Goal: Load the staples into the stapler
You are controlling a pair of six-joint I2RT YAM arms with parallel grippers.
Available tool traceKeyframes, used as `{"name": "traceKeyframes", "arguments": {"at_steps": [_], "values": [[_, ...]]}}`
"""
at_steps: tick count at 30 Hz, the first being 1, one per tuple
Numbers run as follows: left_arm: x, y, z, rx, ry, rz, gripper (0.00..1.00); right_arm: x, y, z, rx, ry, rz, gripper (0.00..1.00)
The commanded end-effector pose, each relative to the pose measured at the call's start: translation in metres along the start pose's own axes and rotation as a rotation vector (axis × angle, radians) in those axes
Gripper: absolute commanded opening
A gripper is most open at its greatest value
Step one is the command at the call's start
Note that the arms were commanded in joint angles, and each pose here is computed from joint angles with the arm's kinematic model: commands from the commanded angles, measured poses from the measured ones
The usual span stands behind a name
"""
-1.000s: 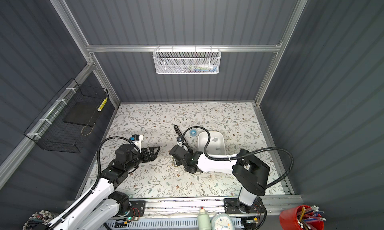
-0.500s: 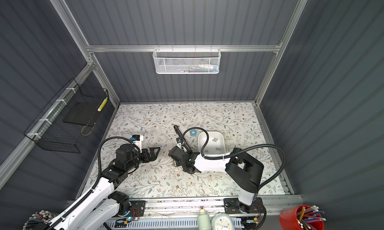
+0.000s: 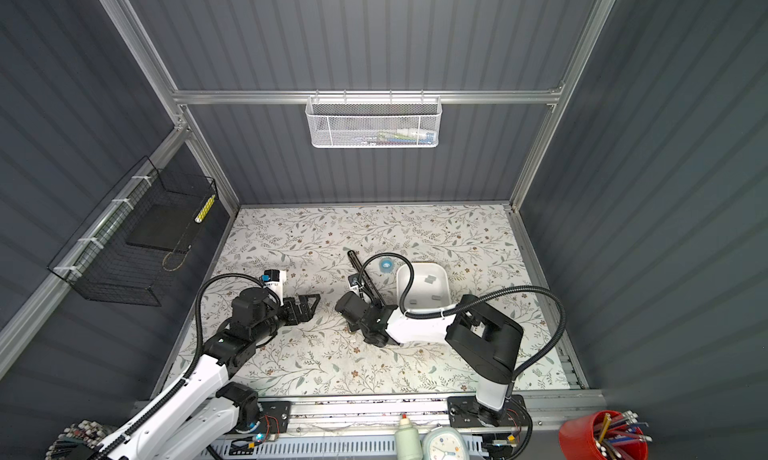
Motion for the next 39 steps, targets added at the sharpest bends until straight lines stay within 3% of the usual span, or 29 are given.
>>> {"name": "traceKeyframes", "arguments": {"at_steps": [1, 39], "values": [[0.004, 0.008, -0.007, -0.011, -0.015, -0.026, 1.0, -0.006, -0.004, -0.004, 0.012, -0.027, 0.004, 0.14], [0.004, 0.008, -0.008, -0.007, -0.022, -0.025, 1.0, -0.01, -0.017, -0.008, -0.013, -0.01, 0.021, 0.14]]}}
Point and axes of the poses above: each gripper's point midway between its finger pads, its own x axis back along the fingers, its own z axis along the line the jaws close on, y = z × x, the point moved 5 cm from there along x, back along the fingers, and after that the axes turned 8 degrees about x, right-handed, at the moved point
